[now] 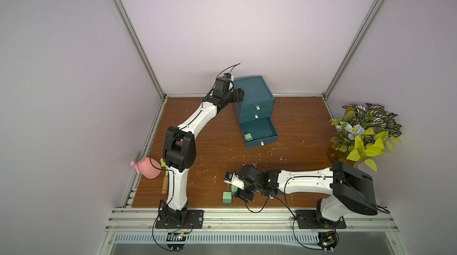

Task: Place the plugs into the drawer by color
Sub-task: Pick up the plug from the center of the board.

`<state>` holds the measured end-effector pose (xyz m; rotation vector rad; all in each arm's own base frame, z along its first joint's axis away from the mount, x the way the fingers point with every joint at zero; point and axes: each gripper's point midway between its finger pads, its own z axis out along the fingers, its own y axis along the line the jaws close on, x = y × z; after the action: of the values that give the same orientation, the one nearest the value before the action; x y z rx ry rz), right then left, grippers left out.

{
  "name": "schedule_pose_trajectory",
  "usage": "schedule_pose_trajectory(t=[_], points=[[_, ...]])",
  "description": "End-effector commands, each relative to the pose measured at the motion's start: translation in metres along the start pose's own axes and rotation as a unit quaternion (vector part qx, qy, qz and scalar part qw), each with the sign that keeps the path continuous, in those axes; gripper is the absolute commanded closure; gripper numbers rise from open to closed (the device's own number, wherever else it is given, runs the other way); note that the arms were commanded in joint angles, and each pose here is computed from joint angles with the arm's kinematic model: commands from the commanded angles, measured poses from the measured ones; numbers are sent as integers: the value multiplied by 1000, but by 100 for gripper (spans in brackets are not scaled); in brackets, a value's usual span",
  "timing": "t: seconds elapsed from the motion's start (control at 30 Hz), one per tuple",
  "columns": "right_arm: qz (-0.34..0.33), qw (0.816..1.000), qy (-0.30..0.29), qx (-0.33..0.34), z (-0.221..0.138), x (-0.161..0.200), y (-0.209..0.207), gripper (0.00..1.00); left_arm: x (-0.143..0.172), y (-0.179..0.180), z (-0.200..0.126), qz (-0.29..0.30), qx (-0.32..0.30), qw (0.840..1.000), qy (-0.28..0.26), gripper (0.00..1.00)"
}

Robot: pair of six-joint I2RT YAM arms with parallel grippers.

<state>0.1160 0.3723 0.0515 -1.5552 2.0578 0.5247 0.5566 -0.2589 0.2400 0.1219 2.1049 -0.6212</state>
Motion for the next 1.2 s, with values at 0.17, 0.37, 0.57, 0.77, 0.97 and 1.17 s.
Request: schedule_pose_trajectory(t=[0.17, 0.37, 0.57, 0.77, 0.97, 1.17], points=[[-15, 1000, -4, 4, 5, -12, -1, 31, 38, 4, 5, 10, -20, 998, 63, 26], [-7, 1000, 0, 2, 5, -8, -1, 37, 38, 3, 6, 9, -18, 998, 64, 26], [6, 1000, -8, 2, 0, -10, -3, 48, 39, 3, 7, 7, -16, 998, 65, 26], [42, 998, -37, 10, -17, -21, -16, 55, 38, 3, 7, 8, -17, 998, 64, 26], [110, 991, -71, 34, -38, -34, -47, 59, 37, 3, 6, 9, -17, 998, 62, 26], [227, 961, -121, 100, -74, -45, -117, 62, 38, 4, 7, 9, -19, 998, 62, 26]])
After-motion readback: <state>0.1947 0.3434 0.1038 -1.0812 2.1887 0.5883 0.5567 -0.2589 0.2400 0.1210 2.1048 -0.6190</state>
